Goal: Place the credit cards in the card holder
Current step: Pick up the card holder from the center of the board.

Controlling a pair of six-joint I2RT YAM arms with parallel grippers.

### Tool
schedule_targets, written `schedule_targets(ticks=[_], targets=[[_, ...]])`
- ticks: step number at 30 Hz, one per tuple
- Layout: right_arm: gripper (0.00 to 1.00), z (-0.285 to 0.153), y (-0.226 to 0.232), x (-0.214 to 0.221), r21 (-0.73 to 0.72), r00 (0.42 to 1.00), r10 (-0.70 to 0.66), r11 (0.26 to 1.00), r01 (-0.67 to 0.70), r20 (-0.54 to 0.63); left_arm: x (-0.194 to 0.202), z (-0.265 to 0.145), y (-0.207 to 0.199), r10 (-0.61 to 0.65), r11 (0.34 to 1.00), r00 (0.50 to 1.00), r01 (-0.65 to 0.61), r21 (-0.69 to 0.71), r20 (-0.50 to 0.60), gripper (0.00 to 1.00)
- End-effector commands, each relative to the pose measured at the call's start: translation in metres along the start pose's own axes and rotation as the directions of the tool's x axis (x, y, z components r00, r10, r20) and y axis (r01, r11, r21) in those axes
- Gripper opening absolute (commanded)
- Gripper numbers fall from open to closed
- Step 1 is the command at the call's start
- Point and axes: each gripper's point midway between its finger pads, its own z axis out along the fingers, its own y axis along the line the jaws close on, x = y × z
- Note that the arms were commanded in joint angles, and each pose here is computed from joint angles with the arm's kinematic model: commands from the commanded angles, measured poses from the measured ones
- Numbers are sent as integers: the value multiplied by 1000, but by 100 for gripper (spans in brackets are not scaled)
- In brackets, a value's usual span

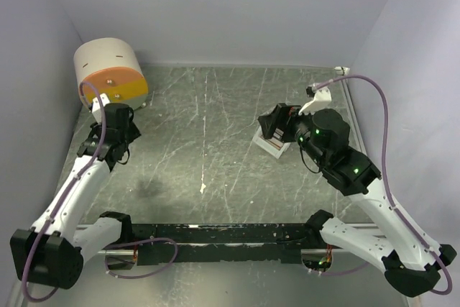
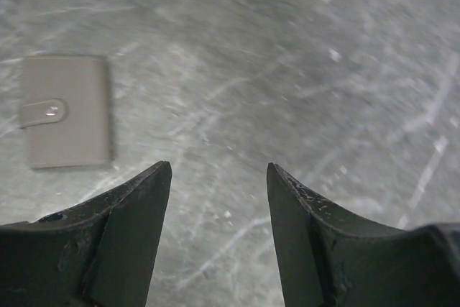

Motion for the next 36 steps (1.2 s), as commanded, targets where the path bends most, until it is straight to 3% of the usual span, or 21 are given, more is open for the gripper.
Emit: schedule_targets(ticks=[1, 6, 9, 13, 17, 19, 29, 36], targets=[[100, -2, 9, -24, -21, 999, -41, 999, 41, 36, -32, 16, 45, -145, 956, 979, 176, -234, 145, 66], [100, 2, 9, -33, 6, 998, -59, 998, 59, 27, -27, 42, 98, -337, 856, 926, 377, -355, 171, 67], [99, 2, 13, -39, 0, 998, -56, 998, 56, 21, -21, 47, 110, -378, 812, 910, 415, -410, 172, 68], [98, 2, 20, -41, -25, 999, -35, 999, 35, 22, -20, 64, 115, -448, 796, 872, 490, -355, 199, 65], [97, 2, 25, -41, -58, 999, -50, 997, 51, 20, -1, 87, 130, -510, 746, 855, 494, -447, 95, 64], [97, 1, 23, -43, -46, 998, -64, 997, 65, 15, 4, 98, 130, -518, 757, 854, 482, -440, 45, 64], [97, -12, 13, -48, -12, 994, -102, 995, 103, 30, 25, 111, 165, -537, 684, 843, 462, -565, 39, 66], [97, -19, 3, -46, 23, 990, -140, 990, 140, 16, 51, 119, 161, -551, 698, 832, 426, -576, -53, 68]])
